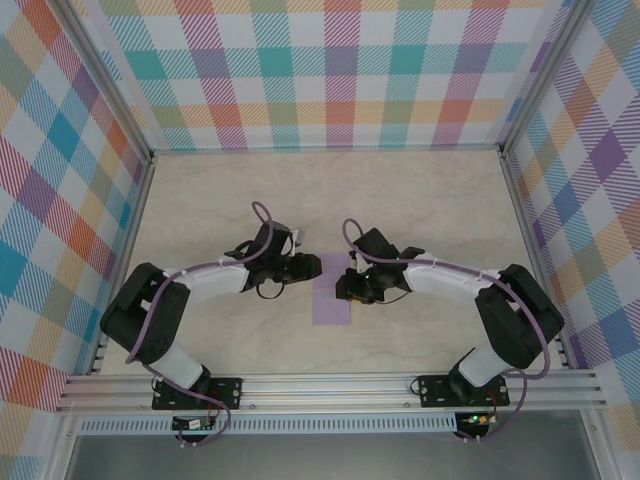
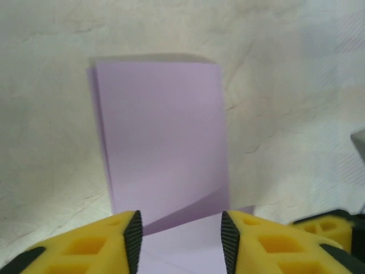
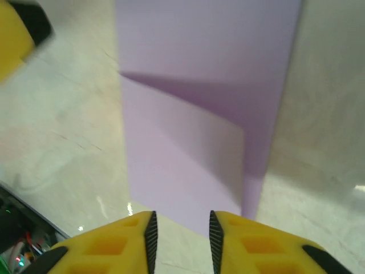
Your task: Fold a paper plane with a square sheet of paper (pick it up from the middle)
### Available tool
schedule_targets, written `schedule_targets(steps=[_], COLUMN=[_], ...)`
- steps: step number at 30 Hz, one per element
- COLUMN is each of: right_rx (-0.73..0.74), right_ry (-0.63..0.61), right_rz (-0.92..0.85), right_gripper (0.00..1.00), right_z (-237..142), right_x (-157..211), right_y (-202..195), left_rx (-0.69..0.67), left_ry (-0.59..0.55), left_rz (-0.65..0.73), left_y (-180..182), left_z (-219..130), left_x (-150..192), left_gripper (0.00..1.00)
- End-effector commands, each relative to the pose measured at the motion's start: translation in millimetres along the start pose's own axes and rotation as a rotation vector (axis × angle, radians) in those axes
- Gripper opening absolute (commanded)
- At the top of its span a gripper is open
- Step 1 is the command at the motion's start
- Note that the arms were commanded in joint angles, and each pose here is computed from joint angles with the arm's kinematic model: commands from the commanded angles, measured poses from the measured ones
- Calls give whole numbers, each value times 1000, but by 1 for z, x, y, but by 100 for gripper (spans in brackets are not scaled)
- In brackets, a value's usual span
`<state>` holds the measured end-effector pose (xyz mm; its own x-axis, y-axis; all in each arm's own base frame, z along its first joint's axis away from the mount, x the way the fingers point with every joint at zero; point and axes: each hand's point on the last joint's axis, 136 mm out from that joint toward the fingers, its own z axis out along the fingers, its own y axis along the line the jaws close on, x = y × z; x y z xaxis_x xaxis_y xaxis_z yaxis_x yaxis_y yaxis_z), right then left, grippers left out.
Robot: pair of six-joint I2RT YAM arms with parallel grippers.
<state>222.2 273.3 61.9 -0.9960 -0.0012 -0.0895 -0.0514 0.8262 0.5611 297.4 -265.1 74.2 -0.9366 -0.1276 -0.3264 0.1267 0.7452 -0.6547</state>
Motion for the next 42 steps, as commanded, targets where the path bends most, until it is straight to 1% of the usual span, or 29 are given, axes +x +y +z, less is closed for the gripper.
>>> schedule_targets(steps=[1, 4, 10, 13, 16, 22, 29, 33, 34, 35, 39, 42], right_rx=[-8, -12, -43, -57, -68, -84, -88, -101, -113, -118, -131, -139], right_ry=[-66, -58, -15, 15, 40, 60, 68, 55, 51, 46, 12, 2], right_rz=[12, 3, -62, -82, -95, -109, -106, -93, -94, -93, -78, -64], right_gripper=[39, 44, 47, 47, 43, 36, 24, 11, 9, 8, 6, 6], right_z=[-10, -9, -5, 0, 6, 13, 20, 20, 20, 19, 16, 14], right_x=[-23, -30, -31, -31, -30, -30, -31, -33, -33, -34, -38, -39], right_y=[1, -6, -5, -3, -2, -2, -8, -12, -12, -12, -15, -17], left_rx=[-1, 5, 32, 41, 62, 80, 99, 109, 107, 108, 129, 143], left_ry=[-51, -61, -35, -19, -10, 26, 54, 71, 75, 77, 92, 109], left_rz=[-76, -118, -154, -162, -173, -182, -212, -239, -249, -254, -262, -267], left_y=[-2, -1, -7, -9, -13, -20, -22, -21, -20, -20, -23, -26], left_z=[-15, -20, -20, -17, -13, -6, 1, 5, 6, 7, 12, 17], left_x=[-7, -4, 7, 12, 16, 28, 38, 44, 46, 47, 51, 53], left_gripper=[58, 72, 89, 93, 100, 100, 100, 100, 99, 98, 90, 80])
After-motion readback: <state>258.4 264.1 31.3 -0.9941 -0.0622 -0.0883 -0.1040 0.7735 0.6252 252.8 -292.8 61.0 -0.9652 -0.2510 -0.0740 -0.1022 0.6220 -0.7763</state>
